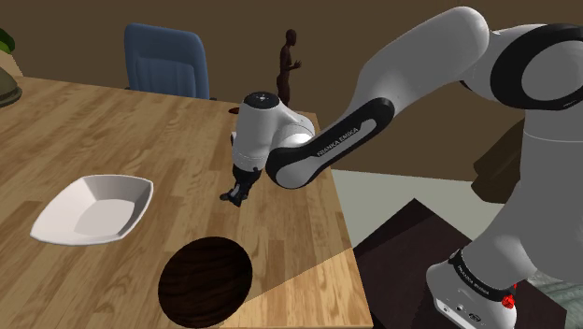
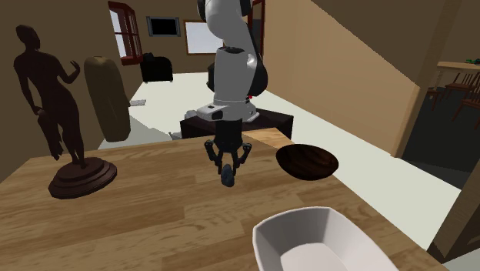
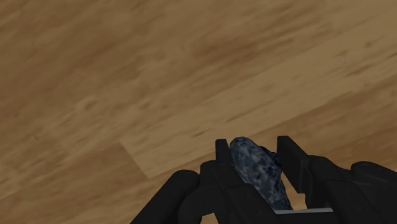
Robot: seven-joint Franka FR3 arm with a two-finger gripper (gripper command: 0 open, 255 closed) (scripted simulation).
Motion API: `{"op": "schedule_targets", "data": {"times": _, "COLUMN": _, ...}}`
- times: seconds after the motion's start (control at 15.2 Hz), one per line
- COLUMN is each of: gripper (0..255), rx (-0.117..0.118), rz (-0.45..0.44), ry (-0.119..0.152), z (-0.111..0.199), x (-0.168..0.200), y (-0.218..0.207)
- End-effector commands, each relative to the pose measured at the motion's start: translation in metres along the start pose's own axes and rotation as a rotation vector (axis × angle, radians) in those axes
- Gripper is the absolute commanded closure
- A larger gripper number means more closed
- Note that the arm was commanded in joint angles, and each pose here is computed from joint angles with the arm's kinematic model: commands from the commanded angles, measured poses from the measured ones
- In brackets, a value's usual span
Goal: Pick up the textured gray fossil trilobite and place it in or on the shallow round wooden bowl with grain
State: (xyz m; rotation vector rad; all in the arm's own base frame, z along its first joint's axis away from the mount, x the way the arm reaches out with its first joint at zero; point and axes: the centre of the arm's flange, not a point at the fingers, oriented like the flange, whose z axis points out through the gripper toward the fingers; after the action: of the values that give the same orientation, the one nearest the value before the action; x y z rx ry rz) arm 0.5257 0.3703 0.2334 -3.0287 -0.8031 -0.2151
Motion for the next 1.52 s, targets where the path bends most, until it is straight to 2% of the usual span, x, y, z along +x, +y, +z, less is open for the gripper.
{"op": "schedule_targets", "data": {"times": 0.0, "gripper": 255, "rx": 0.0, "rz": 0.0, "ry": 0.0, "z": 0.0, "x": 0.0, "y": 0.0}}
{"op": "schedule_targets", "data": {"times": 0.13, "gripper": 255, "rx": 0.0, "rz": 0.0, "ry": 0.0, "z": 0.0, "x": 0.0, "y": 0.0}}
{"op": "schedule_targets", "data": {"times": 1.45, "gripper": 255, "rx": 0.0, "rz": 0.0, "ry": 0.0, "z": -0.105, "x": 0.014, "y": 0.004}}
